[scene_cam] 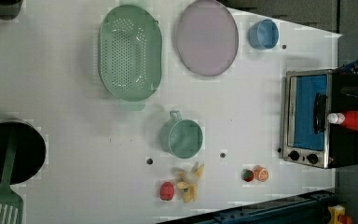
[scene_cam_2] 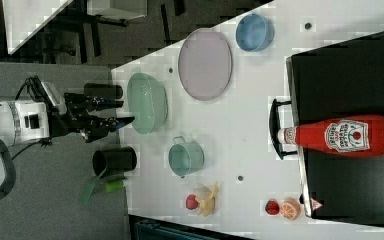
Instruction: Pick Ketchup from oven and place it on table.
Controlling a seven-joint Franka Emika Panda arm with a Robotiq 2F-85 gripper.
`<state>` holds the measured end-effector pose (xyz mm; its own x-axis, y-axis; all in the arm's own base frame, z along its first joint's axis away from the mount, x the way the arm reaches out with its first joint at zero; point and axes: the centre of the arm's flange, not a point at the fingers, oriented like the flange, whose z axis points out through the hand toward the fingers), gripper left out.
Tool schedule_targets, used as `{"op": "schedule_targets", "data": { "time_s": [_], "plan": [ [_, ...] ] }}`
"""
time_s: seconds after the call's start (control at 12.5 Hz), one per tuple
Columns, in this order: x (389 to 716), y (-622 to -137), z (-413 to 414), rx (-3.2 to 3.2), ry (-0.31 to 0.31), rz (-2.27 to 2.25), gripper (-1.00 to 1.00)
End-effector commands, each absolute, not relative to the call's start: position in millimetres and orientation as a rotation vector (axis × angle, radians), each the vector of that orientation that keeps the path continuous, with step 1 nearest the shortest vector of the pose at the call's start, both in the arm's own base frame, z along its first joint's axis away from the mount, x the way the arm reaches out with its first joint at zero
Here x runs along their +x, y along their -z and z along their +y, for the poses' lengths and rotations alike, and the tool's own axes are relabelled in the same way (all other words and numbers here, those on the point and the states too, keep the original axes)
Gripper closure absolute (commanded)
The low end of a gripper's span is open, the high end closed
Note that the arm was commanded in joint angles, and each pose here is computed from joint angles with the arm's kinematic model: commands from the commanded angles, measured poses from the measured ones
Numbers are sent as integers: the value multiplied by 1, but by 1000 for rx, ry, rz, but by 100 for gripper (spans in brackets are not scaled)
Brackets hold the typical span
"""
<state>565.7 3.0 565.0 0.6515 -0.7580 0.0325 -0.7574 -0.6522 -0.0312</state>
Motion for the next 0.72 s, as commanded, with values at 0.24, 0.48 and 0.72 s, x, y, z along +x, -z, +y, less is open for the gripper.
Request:
{"op": "schedule_targets", "data": {
  "time_s": [0.24,0.48,0.72],
  "plan": [
    [459,-621,-13,-2726,1,1449,-94],
    [463,-615,-29,-2707,-19,1490,-100],
    [470,-597,-84,-2617,-53,1626,-100]
  ]
}}
